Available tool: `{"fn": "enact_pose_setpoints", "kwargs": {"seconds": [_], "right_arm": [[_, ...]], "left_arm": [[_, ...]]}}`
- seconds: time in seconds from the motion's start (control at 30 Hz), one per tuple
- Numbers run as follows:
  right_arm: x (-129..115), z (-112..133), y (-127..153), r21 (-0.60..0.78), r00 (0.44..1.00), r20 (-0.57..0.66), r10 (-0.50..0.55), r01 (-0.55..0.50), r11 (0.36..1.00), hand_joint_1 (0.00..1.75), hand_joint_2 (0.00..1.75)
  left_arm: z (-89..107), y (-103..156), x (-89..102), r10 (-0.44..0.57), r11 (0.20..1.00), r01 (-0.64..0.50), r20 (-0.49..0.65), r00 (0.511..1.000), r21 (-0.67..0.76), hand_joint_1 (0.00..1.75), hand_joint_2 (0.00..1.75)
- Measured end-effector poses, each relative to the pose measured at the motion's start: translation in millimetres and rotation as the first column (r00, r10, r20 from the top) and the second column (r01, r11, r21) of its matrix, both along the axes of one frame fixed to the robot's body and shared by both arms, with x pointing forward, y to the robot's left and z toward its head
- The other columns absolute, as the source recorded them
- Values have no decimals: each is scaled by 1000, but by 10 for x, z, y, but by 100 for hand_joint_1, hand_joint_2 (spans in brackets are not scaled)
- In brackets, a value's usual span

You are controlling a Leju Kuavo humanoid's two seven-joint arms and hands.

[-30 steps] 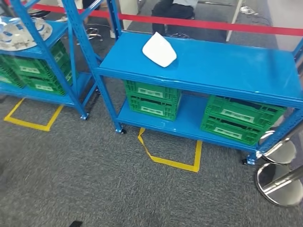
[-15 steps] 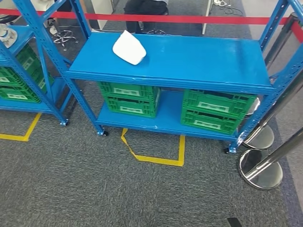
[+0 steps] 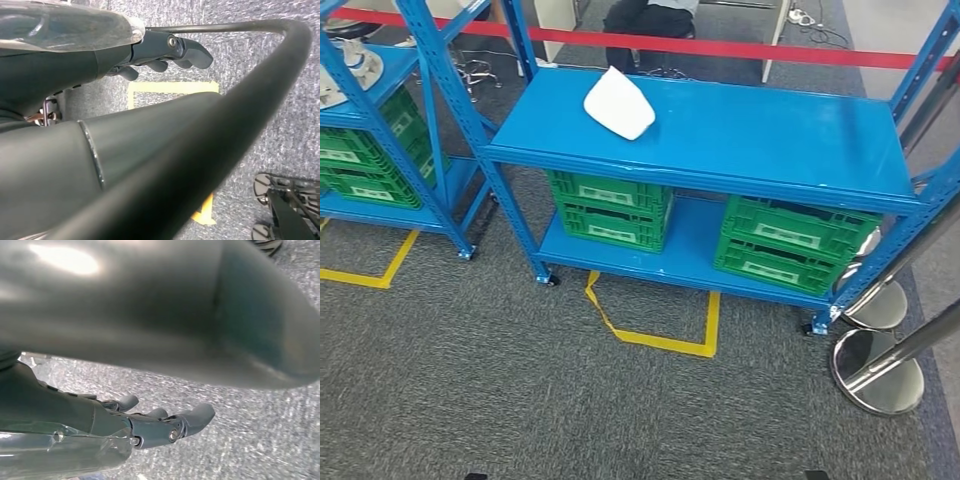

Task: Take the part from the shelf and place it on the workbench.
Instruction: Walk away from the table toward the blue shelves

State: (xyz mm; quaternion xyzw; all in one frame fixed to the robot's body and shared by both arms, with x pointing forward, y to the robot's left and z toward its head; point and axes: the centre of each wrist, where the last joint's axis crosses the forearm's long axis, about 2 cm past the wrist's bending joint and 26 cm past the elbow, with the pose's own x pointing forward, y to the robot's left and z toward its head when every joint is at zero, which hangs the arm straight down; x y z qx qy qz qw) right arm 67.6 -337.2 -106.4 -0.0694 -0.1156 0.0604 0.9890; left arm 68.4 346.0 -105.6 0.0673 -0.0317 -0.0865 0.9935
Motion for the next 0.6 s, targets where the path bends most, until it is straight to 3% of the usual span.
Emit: {"fn": "enact_pose_setpoints", "kwargs": {"seconds": [0.6], "right_arm": [[10,3,-11,6,1000,13,-25,25,1000,0,0]], "left_arm": [[-2,-25,0,5,1000,-5,1,1000,-4,0,0]]}}
